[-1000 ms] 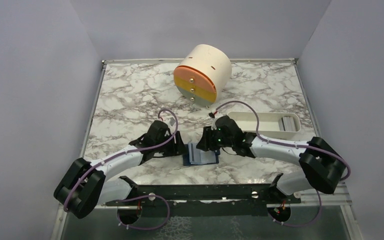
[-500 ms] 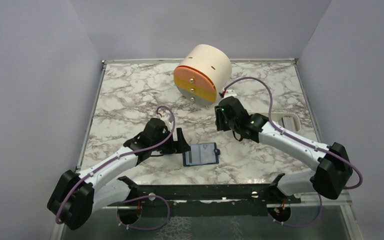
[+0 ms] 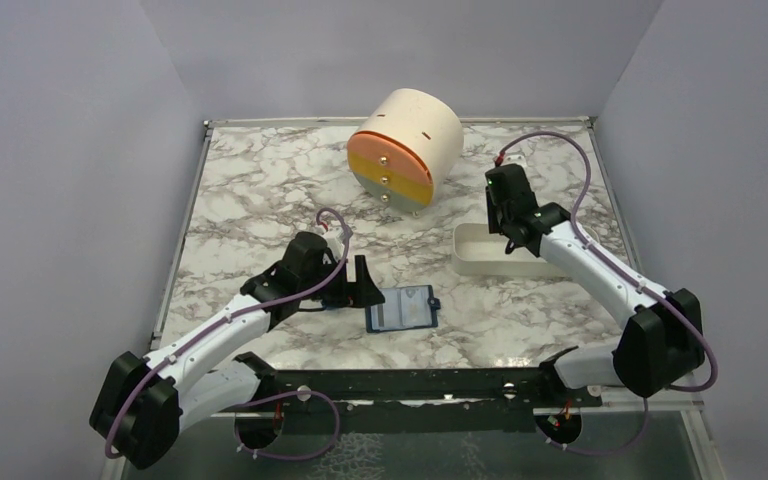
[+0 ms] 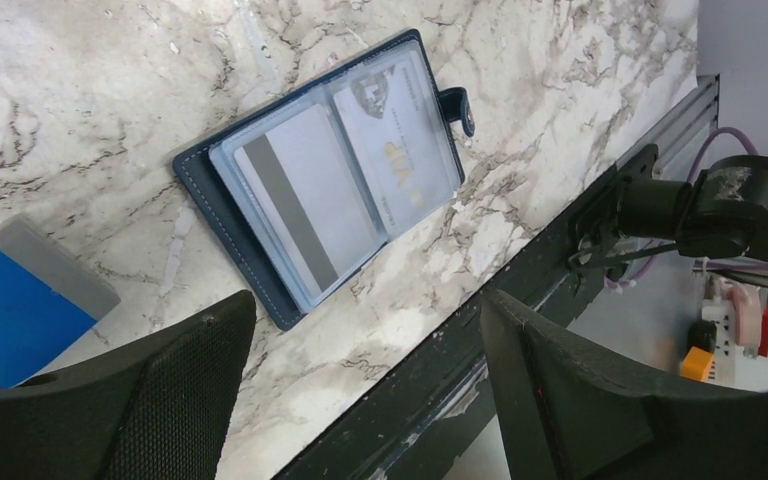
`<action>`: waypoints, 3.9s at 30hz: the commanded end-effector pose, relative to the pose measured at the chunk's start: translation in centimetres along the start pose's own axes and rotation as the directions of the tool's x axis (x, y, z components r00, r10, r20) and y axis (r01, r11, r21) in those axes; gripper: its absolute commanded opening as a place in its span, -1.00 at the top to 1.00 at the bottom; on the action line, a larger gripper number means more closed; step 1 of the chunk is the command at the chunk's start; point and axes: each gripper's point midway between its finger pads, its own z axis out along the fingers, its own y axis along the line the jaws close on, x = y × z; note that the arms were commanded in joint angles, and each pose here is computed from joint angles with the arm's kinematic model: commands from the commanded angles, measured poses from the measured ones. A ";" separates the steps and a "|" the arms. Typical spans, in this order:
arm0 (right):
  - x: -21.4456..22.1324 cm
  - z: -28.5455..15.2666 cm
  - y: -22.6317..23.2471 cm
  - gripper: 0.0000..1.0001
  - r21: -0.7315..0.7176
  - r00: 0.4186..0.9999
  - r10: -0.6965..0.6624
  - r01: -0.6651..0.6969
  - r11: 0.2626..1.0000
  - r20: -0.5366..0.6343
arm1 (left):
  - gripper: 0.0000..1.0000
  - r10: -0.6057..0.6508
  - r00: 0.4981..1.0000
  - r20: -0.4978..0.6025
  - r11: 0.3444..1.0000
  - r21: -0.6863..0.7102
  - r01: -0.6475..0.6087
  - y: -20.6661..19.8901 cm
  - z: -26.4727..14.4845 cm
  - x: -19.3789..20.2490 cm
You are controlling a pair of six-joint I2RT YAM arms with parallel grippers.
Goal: Put the credit cards into the card holder
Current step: Pick up the credit card from the storage box.
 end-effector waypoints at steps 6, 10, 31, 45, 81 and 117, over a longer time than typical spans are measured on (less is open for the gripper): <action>-1.7 1.4 -6.7 0.17 0.235 0.999 -0.036 0.039 0.971 -0.018 | -0.68 0.037 0.998 -0.041 0.995 0.091 -0.033 -1.8 -0.3 0.5; -0.9 1.8 -9.0 0.17 0.277 0.998 -0.053 0.062 0.959 -0.039 | -0.68 0.040 0.998 -0.045 0.994 0.105 -0.035 -2.0 -0.3 0.6; 6.8 5.3 -13.5 0.16 0.361 0.961 -0.047 0.147 0.921 -0.271 | -0.69 0.032 0.998 -0.061 0.993 0.112 -0.025 -1.9 0.0 0.9; 7.8 7.6 -14.5 0.15 0.319 0.938 -0.063 0.178 0.931 -0.340 | -0.70 0.047 0.996 -0.076 0.990 0.137 -0.036 -2.4 0.0 0.9; 10.0 7.5 -16.0 0.17 0.389 0.920 -0.087 0.246 0.888 -0.383 | -0.71 0.051 0.996 -0.076 0.984 0.174 -0.037 -3.0 -0.2 1.0; 7.4 6.5 -14.7 0.89 0.299 0.945 -0.004 0.108 0.948 -0.328 | -0.70 0.044 0.997 -0.070 0.985 0.168 -0.031 -2.9 -0.2 1.0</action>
